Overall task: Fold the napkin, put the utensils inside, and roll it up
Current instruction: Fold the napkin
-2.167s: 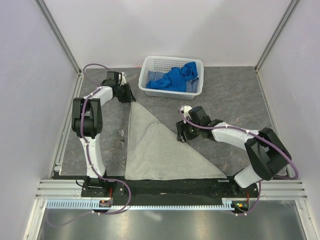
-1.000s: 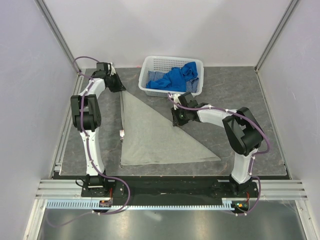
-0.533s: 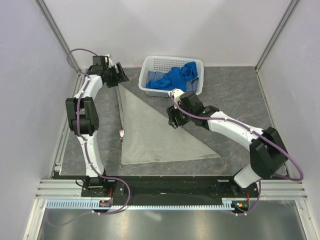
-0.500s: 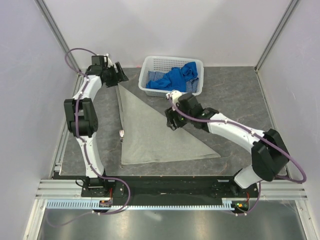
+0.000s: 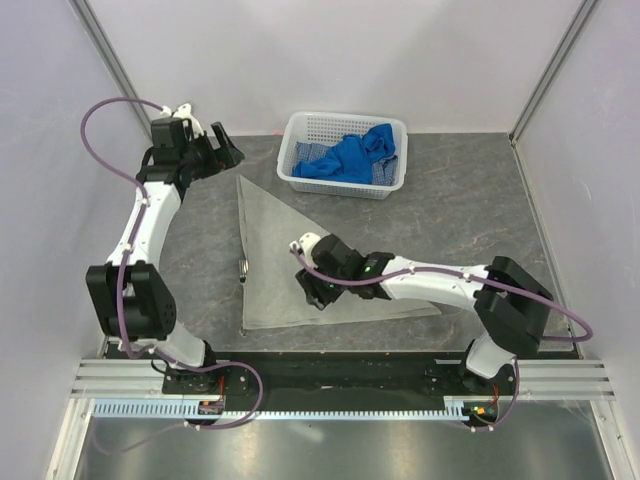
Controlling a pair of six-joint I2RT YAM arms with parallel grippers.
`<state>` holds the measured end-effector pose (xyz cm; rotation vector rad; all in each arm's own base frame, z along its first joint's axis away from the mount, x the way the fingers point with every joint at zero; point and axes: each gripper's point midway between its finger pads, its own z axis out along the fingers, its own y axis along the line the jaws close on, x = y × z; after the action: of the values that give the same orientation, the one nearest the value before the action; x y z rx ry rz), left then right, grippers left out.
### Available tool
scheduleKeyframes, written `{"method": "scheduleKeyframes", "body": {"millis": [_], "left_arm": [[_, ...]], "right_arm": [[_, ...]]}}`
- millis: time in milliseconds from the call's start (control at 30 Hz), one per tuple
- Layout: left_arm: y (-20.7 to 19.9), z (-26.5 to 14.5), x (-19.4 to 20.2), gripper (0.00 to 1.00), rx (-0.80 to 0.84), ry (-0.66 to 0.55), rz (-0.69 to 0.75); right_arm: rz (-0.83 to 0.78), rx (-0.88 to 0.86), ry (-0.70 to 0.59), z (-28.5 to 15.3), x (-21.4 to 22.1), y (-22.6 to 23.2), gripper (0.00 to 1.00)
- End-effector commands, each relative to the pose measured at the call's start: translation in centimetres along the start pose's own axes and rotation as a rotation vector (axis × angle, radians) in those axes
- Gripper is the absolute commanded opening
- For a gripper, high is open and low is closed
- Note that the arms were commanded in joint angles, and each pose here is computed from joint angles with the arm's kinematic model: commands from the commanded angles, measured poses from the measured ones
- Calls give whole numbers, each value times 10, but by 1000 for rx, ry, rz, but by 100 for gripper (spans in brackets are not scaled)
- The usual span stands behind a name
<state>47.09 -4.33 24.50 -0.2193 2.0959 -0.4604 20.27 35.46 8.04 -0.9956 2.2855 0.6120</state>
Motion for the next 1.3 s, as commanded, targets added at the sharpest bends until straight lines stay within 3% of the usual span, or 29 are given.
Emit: {"method": "scheduleKeyframes", "body": {"millis": [0,133,367,600,833,1267], "left_arm": [[-9,-36,31,96,41,37,-27],[-14,-67,46,98,55,4,-6],[-7,-82,67,100,40,4,25],[0,-92,61,100,-3,-19,55],[4,-99,57,100,-33,-47,74],[0,-98,59,100,-11,-35,66]], "right_arm": [[-37,-53,-13,18,-2,41,56],[-79,-47,36,33,11,57,53],[-154,48,26,40,13,62,51],[-199,4,-117,41,-26,94,47],[-203,176,-139,69,-41,65,47],[-121,223,22,76,37,6,47]]}}
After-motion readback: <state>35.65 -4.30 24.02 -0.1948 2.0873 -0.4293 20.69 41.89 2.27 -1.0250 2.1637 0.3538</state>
